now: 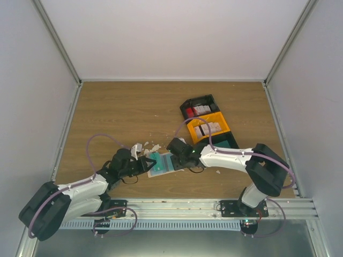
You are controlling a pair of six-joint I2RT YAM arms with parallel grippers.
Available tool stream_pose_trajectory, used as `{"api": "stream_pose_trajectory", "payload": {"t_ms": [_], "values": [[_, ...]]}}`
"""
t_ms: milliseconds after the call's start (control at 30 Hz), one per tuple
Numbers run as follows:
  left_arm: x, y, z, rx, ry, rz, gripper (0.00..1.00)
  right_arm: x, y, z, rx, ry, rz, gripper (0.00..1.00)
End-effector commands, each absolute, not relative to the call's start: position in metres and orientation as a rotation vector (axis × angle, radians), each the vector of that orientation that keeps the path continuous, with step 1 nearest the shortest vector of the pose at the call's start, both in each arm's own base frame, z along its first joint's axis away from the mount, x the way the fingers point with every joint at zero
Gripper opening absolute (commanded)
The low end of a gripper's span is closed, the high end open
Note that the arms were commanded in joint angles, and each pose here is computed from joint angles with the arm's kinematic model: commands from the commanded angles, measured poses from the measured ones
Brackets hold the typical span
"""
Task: Put the credit cards into the card holder
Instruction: Insert the credit card into the card holder.
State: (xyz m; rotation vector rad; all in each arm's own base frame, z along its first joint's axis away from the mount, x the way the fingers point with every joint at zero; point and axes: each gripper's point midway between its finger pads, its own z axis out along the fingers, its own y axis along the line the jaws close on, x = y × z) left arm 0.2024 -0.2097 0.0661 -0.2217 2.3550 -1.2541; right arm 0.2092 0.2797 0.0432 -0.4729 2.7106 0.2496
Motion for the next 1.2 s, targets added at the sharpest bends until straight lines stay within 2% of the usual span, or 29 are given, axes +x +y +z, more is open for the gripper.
{"api": "stream_pose_trajectory", "payload": {"t_ms": [0, 467, 867, 1167], "values": [[0.207, -0.211, 0.073, -0.209, 2.305, -1.304, 0.00, 0.211, 0.297, 0.040, -0.469, 2.713, 0.293, 0.52], [0.210, -0.216, 0.062, -0.178, 2.353, -1.324, 0.00, 0.203, 0.275, 0.012, -0.436, 2.798, 0.151, 0.47], [0.213, -0.224, 0.061, -0.124, 2.341, -1.370, 0.00, 0.199, 0.278, 0.006, -0.435, 2.822, 0.210, 0.44], [0.217, -0.221, 0.080, -0.120, 2.291, -1.361, 0.00, 0.199, 0.269, 0.004, -0.392, 2.840, 0.213, 0.36]]}}
